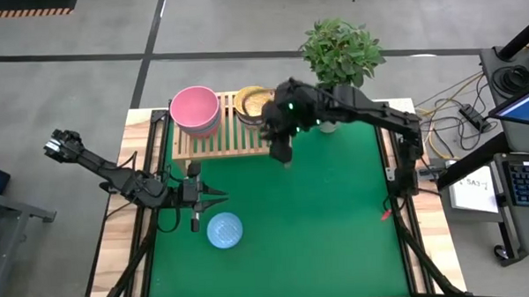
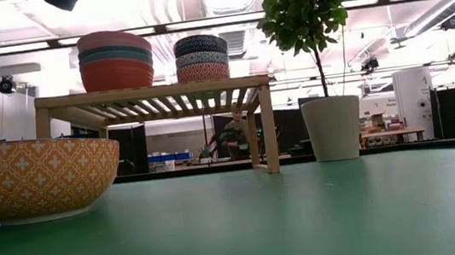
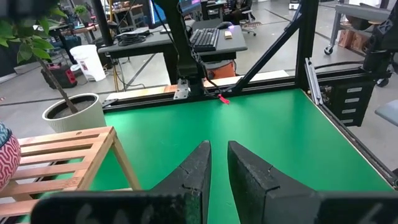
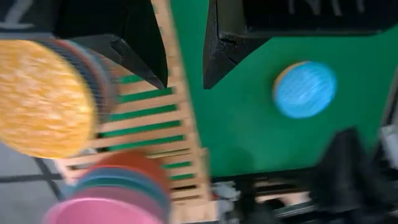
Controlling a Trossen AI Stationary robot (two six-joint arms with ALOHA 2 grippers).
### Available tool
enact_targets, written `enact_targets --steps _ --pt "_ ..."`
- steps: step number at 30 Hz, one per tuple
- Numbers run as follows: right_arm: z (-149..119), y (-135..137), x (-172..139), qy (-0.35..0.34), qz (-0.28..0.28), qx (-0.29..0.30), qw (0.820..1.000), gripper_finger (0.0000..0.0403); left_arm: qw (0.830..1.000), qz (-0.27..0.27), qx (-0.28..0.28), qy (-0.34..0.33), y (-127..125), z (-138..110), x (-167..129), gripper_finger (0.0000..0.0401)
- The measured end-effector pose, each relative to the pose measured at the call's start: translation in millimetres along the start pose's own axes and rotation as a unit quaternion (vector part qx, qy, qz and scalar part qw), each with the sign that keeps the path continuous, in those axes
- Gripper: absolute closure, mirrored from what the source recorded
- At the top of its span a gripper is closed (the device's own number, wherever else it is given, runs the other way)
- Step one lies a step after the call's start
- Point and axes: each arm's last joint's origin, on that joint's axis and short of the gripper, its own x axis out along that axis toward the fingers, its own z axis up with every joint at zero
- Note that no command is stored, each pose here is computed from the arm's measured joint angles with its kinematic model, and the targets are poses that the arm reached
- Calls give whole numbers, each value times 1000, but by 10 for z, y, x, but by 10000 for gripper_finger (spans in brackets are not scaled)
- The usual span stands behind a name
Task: Place and stack bowls onto a shelf
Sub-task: Stack the blue and orange patterned bowl in the yellow and blue patterned bowl on the shelf
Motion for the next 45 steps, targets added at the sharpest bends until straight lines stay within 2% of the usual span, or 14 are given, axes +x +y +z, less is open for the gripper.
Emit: enact_targets --steps 3,7,12,16,22,29,35,41,45 --pt "-47 200 -30 6 15 -16 1000 312 1000 0 0 0 0 0 0 365" --pt "-186 399 -63 17 9 -38 999 312 1000 0 -1 0 0 1 0 365" --pt "-432 570 -5 -11 26 -50 998 312 1000 0 -1 -1 0 2 -1 365" --pt "-721 615 -31 -41 36 -53 997 311 1000 0 -3 -1 0 2 0 365" --pt "-1350 728 57 -106 63 -57 991 310 1000 0 -5 -2 0 5 0 365" --pt "-2029 802 198 -158 87 -77 981 310 999 0 -54 -1 -3 2 4 365" --pt "-2260 760 151 -184 93 -73 976 310 990 2 -136 19 -53 -63 86 364" --pt "-2364 731 53 -192 100 -89 972 310 974 -24 -199 110 -171 -109 233 328" --pt "-2416 717 18 -194 102 -97 971 310 962 -13 -180 206 -258 -86 358 285"
